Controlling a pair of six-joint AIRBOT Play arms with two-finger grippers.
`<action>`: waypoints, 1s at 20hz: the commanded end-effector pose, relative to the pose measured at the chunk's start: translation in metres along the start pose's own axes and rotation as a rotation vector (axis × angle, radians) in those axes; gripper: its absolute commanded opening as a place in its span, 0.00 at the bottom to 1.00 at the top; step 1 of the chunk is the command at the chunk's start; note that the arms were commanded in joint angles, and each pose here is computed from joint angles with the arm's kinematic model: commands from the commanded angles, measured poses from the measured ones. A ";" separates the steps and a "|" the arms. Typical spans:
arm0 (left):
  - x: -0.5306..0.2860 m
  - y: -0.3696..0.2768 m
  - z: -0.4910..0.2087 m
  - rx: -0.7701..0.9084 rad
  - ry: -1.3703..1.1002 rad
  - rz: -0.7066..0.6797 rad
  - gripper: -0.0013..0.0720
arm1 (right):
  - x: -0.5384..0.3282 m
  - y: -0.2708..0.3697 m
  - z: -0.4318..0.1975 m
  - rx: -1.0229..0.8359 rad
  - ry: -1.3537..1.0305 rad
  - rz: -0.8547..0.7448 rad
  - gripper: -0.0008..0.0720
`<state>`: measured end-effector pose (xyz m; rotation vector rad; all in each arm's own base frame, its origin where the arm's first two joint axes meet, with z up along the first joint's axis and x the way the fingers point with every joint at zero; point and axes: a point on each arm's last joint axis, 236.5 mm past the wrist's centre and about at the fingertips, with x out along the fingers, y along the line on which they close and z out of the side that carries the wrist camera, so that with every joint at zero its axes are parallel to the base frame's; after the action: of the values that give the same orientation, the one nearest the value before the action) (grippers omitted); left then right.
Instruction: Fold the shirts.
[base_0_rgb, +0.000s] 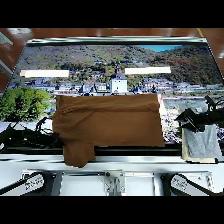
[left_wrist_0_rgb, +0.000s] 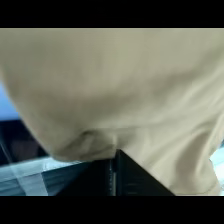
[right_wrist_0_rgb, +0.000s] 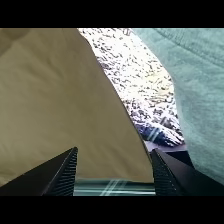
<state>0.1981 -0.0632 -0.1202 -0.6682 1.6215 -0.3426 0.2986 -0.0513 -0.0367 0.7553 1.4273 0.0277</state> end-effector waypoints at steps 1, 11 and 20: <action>0.001 -0.016 -0.008 0.043 0.036 -0.061 0.08 | 0.003 -0.013 -0.021 -0.002 0.082 -0.048 0.96; -0.005 -0.025 -0.014 0.072 0.051 -0.083 0.08 | 0.068 -0.021 -0.095 0.087 0.230 0.056 0.95; -0.005 -0.026 -0.014 0.071 0.048 -0.085 0.08 | 0.101 -0.023 -0.102 0.158 0.169 0.058 0.63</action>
<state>0.1905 -0.0823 -0.0995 -0.6803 1.6226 -0.4783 0.2084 0.0201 -0.1233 0.9515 1.6214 0.0494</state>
